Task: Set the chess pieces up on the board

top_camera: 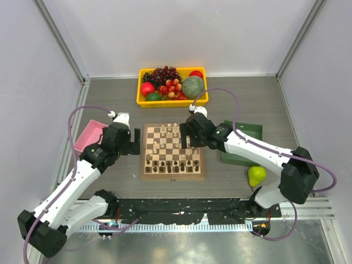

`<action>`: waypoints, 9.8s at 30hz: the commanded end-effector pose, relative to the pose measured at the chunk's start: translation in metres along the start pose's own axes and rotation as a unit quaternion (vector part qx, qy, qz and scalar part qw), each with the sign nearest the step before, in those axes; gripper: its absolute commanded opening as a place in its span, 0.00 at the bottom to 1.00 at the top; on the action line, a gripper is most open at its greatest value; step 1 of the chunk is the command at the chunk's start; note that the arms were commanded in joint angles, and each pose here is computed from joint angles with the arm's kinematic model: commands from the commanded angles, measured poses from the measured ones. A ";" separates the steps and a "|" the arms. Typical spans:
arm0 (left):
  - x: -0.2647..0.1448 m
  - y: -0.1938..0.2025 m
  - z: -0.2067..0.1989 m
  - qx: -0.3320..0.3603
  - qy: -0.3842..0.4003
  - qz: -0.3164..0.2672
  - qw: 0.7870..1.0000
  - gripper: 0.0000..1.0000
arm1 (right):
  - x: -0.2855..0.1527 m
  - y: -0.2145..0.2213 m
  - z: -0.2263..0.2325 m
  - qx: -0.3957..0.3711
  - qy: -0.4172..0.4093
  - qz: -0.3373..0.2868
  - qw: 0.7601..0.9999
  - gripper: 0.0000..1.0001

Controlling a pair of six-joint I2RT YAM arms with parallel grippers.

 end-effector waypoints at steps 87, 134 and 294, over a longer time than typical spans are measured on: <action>-0.011 0.004 0.063 -0.004 -0.140 0.001 0.990 0.99 | 0.012 0.009 -0.005 0.035 0.051 0.058 0.996 0.59; -0.007 0.004 0.061 0.002 -0.131 0.015 0.991 1.00 | 0.039 0.027 -0.016 0.031 0.076 0.092 0.992 0.28; -0.005 0.003 0.062 0.006 -0.138 0.024 0.990 1.00 | 0.045 -0.041 0.047 -0.085 -0.015 0.023 0.996 0.25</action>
Point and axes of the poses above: each gripper's point midway between its finger pads, its own x axis out along the fingers, its own z axis along the line the jaws close on, y = z × x, the point moved 9 cm from there along -x, back along the fingers, and after that the axes turned 4 degrees about x, right-handed, at the moved point
